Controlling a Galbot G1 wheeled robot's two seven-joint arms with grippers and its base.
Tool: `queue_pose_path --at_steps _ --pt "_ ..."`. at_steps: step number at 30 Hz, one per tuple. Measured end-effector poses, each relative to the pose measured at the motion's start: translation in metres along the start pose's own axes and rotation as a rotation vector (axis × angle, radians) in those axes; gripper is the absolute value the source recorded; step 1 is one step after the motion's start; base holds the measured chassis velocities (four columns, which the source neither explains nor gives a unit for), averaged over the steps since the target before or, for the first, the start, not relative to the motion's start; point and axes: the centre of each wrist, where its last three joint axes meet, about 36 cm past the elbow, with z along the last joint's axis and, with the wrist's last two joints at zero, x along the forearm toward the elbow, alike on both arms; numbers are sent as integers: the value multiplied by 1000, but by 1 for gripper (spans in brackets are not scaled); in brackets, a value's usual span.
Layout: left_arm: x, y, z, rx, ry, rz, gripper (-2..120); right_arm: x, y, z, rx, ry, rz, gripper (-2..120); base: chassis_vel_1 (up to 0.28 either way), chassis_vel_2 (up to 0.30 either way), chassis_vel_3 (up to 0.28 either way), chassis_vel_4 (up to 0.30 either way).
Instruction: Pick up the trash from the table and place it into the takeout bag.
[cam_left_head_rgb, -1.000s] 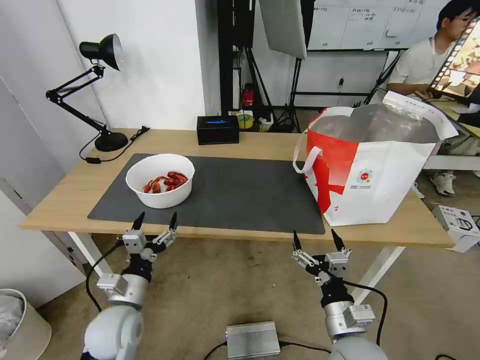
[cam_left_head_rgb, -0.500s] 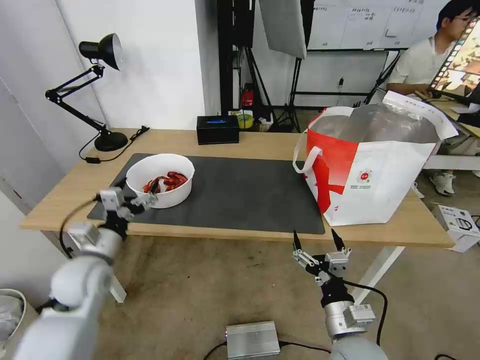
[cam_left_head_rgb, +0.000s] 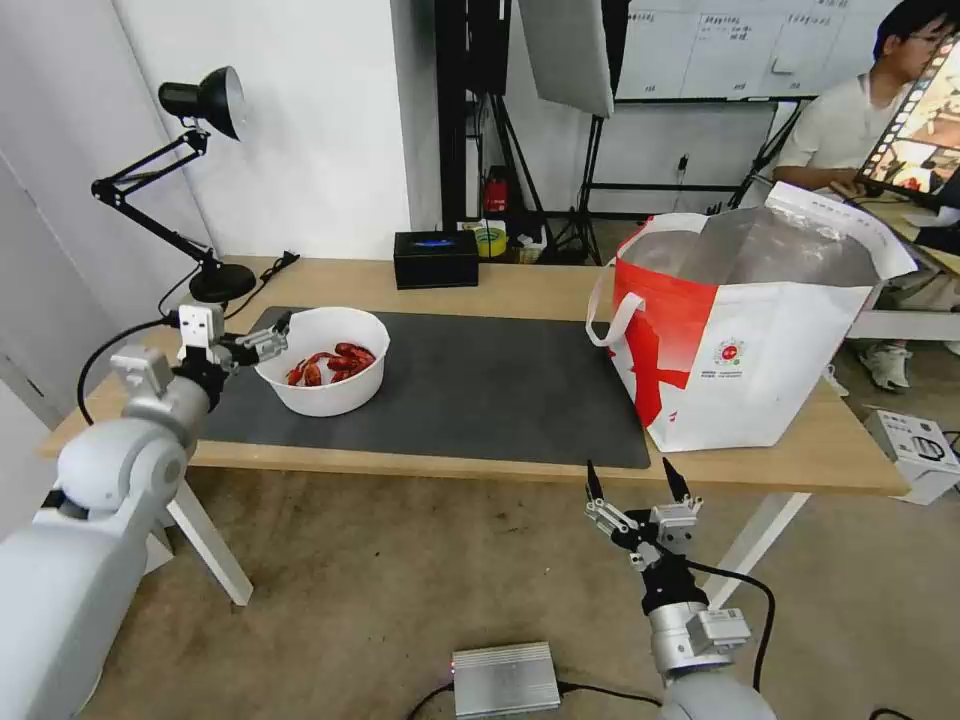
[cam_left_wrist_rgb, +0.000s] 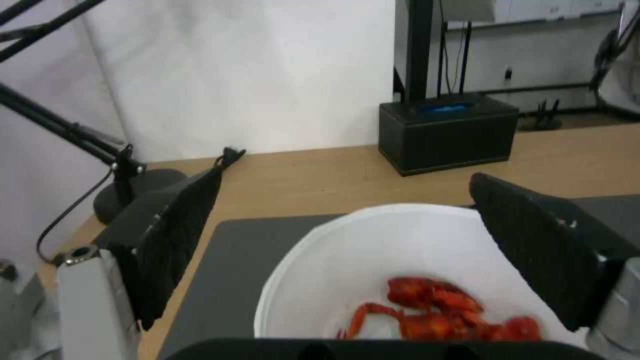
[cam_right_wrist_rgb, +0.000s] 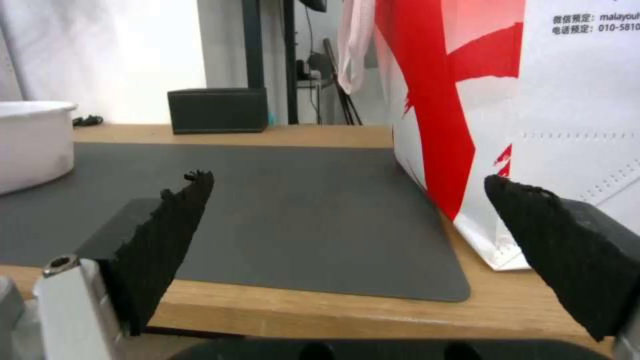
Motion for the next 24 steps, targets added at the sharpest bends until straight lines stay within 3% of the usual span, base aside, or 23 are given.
queue_pose_path --at_steps 3,5,6,8,14,19,24 --pt "-8 0 -5 -20 17 6 100 0 0 0 0 0 0 100 0 0 0 0" --pt "-24 1 -20 -75 94 24 100 0 0 0 0 0 0 100 0 0 0 0" --pt "-24 1 -20 -75 94 24 100 0 0 0 0 0 0 100 0 0 0 0" --pt "-35 1 -32 -90 189 53 100 0 0 0 0 0 0 100 0 0 0 0" --pt "-57 6 -56 -95 324 100 100 0 0 0 0 0 0 100 0 0 0 0" --pt "-81 10 -80 -73 353 114 100 0 0 0 0 0 0 100 0 0 0 0" --pt "-99 14 -84 -70 387 108 100 0 0 0 0 0 0 100 0 0 0 0"
